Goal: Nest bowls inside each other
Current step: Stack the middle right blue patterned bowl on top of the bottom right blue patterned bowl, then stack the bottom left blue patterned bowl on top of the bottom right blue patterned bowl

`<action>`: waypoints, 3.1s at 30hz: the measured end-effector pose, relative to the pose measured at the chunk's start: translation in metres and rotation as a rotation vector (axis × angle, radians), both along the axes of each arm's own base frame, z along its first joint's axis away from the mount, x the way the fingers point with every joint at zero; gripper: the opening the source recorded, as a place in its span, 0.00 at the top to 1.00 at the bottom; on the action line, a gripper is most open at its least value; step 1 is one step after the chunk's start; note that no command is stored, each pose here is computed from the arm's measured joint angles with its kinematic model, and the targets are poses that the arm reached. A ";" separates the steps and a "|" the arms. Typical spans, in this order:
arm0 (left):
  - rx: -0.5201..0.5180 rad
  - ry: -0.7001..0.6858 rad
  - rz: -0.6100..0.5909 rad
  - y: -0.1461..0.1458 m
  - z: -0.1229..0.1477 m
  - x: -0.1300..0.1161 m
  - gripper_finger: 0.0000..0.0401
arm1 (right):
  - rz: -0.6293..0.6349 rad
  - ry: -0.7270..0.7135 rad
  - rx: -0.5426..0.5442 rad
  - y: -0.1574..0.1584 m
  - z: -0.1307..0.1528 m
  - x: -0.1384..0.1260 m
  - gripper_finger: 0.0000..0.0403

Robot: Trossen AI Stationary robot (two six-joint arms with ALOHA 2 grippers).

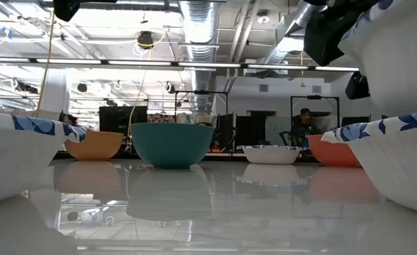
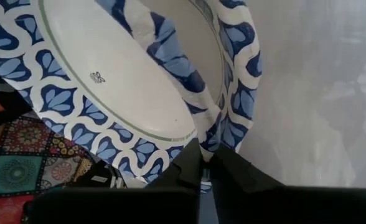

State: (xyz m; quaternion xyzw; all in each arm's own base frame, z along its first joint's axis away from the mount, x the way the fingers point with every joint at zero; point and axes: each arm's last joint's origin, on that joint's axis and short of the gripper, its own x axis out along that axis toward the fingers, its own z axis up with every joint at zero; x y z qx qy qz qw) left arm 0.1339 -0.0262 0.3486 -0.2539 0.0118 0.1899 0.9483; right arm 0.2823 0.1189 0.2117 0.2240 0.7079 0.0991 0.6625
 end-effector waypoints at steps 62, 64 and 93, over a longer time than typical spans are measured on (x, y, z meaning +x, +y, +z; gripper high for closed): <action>-0.260 0.748 -0.824 -0.065 -0.103 0.083 0.50 | -0.215 -0.418 -0.116 -0.042 0.083 -0.028 0.52; -0.268 0.747 -0.820 -0.065 -0.103 0.083 0.50 | -0.214 -0.418 -0.116 -0.042 0.084 -0.028 0.52; -0.401 0.942 -0.766 -0.089 -0.157 0.111 0.50 | -0.128 -0.419 -0.161 -0.034 0.082 -0.034 0.51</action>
